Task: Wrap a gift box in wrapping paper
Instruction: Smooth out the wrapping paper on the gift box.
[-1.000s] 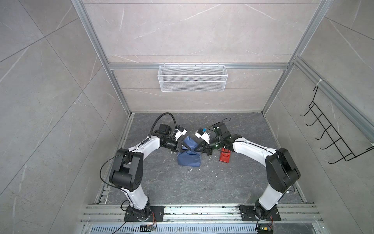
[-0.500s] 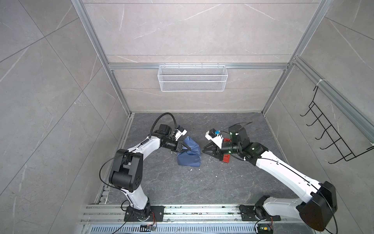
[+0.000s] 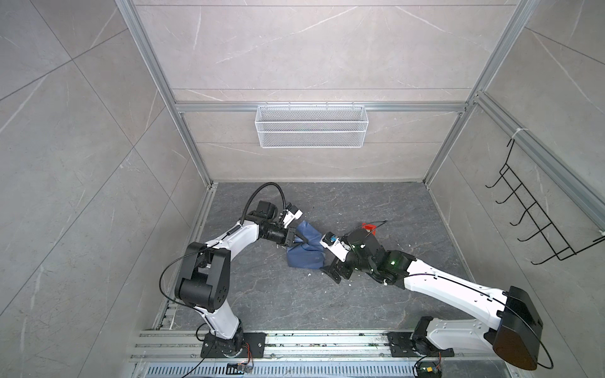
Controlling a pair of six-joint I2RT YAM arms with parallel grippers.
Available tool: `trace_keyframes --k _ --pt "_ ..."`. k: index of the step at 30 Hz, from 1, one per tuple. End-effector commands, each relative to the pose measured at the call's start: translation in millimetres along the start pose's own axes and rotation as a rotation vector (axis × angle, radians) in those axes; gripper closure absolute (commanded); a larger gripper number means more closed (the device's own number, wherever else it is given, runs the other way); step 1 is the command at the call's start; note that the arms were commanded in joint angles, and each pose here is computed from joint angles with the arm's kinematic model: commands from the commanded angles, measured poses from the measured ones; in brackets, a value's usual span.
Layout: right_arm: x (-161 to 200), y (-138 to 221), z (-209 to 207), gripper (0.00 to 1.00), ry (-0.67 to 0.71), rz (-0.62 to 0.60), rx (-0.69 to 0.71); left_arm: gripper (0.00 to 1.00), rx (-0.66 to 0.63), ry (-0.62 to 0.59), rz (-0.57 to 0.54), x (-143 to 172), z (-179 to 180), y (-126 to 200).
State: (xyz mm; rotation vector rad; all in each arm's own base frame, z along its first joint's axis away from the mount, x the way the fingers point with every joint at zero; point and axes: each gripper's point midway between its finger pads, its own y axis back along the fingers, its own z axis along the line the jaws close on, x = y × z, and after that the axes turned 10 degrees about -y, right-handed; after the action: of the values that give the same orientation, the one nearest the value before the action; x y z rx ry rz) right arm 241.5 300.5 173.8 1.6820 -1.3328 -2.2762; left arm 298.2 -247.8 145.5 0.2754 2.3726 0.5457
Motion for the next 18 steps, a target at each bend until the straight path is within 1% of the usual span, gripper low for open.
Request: trace_keyframes --k 1,6,9,12,18 --pt "0.1 -17.8 -3.8 0.09 0.027 -0.005 0.022 1.0 -0.04 0.014 0.037 11.6 4.0 -0.4" --pt "2.0 -27.8 0.7 0.38 0.068 0.022 -0.007 1.0 -0.041 0.009 0.038 13.5 3.7 -0.7" --pt "5.9 -27.5 -6.0 0.43 0.081 0.03 0.03 1.0 -0.039 0.018 0.044 14.8 5.3 -3.3" --pt "4.9 -26.1 -7.8 0.55 0.086 0.022 0.04 1.0 -0.034 0.023 0.053 12.9 3.9 -4.2" --pt "-5.9 -31.9 -11.8 0.67 0.132 0.019 0.053 1.0 -0.029 0.017 0.048 15.6 2.8 -5.3"
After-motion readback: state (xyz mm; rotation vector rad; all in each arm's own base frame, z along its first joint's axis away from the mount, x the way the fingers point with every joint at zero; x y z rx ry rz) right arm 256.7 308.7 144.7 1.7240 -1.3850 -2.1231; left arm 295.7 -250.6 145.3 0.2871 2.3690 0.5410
